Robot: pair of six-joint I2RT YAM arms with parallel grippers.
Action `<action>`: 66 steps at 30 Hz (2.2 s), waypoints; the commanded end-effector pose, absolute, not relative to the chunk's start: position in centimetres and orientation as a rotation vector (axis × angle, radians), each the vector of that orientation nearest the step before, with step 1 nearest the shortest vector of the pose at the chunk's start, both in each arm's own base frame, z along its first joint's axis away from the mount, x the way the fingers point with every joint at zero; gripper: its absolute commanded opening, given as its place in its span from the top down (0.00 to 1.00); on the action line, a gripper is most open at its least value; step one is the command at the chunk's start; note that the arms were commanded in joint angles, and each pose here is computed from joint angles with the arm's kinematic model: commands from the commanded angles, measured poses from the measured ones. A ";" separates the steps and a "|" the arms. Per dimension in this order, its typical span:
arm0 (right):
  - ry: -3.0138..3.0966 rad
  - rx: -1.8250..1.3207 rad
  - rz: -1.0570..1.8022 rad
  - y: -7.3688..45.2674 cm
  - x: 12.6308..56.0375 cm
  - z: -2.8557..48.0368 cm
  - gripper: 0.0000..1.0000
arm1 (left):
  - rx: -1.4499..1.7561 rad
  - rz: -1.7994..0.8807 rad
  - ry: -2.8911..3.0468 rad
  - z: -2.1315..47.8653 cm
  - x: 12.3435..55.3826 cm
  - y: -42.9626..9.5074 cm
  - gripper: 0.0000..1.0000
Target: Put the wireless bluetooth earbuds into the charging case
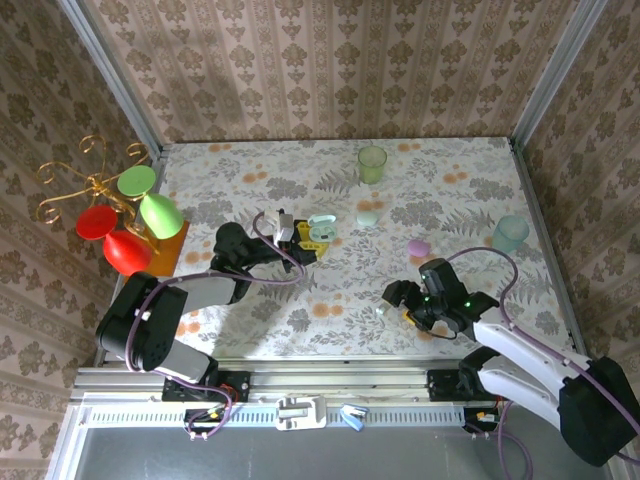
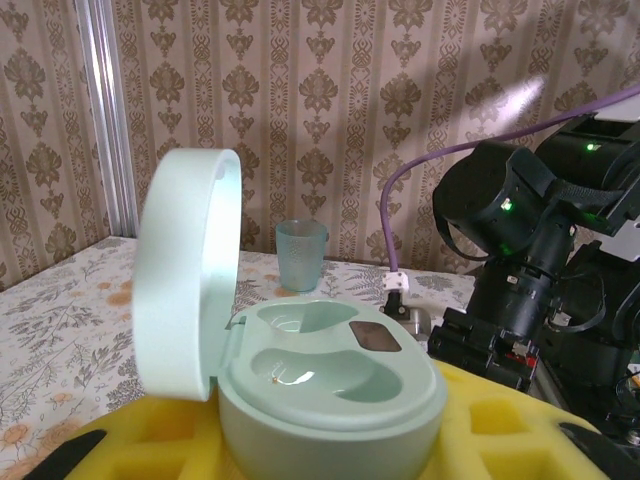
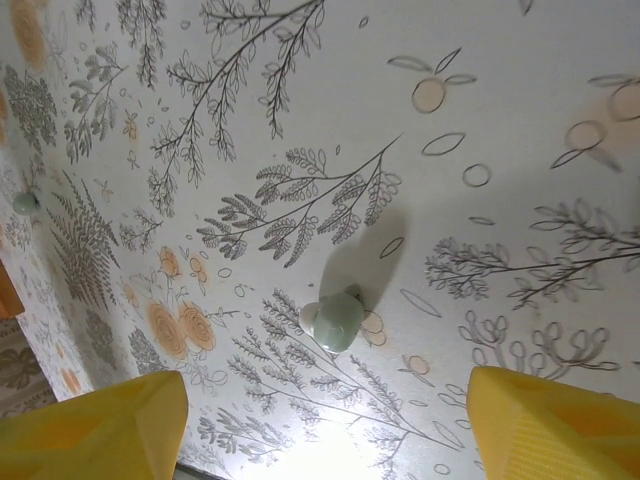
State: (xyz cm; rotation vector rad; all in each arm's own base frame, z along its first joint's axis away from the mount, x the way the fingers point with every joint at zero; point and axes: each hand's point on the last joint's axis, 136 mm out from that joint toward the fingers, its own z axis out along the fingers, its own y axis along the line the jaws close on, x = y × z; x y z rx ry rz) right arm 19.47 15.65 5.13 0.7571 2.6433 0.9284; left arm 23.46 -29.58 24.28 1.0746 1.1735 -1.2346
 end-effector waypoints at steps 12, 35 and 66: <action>2.654 0.778 1.012 18.2 20.5 3.8 0.41 | 1.085 -1.197 1.117 25.0 23.5 -29.3 0.70; 2.683 0.704 1.037 19.8 21.5 2.2 0.69 | 1.086 -1.194 1.122 24.8 23.4 -29.3 0.70; 2.782 0.424 0.552 17.2 22.5 4.8 0.84 | 1.081 -1.184 1.129 24.5 23.7 -29.2 0.70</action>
